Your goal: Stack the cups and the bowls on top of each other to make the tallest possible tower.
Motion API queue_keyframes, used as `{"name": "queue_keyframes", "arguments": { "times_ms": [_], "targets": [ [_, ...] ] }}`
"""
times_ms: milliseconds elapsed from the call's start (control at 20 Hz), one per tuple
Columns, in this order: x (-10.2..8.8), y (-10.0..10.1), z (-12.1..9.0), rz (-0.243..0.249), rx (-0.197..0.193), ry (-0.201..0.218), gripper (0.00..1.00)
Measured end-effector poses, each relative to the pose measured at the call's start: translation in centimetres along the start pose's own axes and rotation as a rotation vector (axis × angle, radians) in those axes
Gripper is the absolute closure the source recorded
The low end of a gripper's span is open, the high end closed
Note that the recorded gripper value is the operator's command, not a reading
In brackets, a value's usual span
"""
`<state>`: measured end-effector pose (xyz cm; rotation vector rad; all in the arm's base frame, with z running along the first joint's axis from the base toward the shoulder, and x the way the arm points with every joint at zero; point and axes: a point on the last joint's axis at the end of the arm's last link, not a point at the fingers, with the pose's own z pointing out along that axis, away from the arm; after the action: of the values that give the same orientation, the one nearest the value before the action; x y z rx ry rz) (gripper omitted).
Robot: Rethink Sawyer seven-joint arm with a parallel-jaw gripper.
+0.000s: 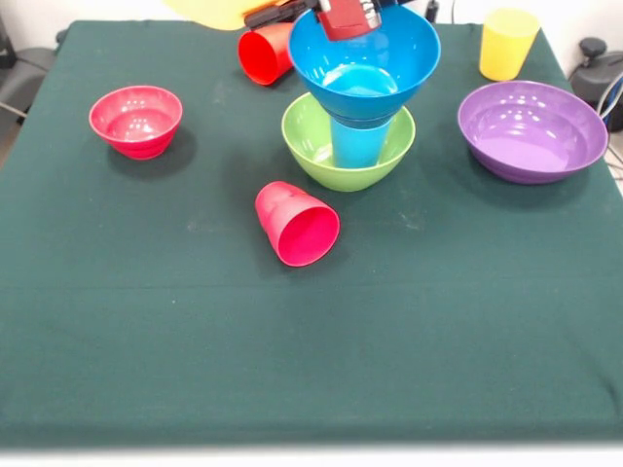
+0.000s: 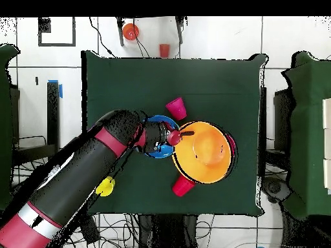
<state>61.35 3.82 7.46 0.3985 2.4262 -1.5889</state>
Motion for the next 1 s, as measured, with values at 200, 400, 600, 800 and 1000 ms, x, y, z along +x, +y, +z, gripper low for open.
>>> {"name": "queue_keyframes", "arguments": {
  "times_ms": [200,400,600,800,1000],
  "targets": [
    [-0.3,-0.3,-0.3,0.008,-0.006,-0.001,1.0],
    [-1.0,-0.7,-0.9,0.03,-0.02,-0.001,1.0],
    [-1.4,-1.0,-1.3,0.047,-0.033,0.001,1.0],
    [-1.9,-1.2,-1.9,0.069,-0.049,0.005,1.0],
    [-2.5,-1.3,-2.6,0.101,-0.075,0.015,1.0]
  ]
}}
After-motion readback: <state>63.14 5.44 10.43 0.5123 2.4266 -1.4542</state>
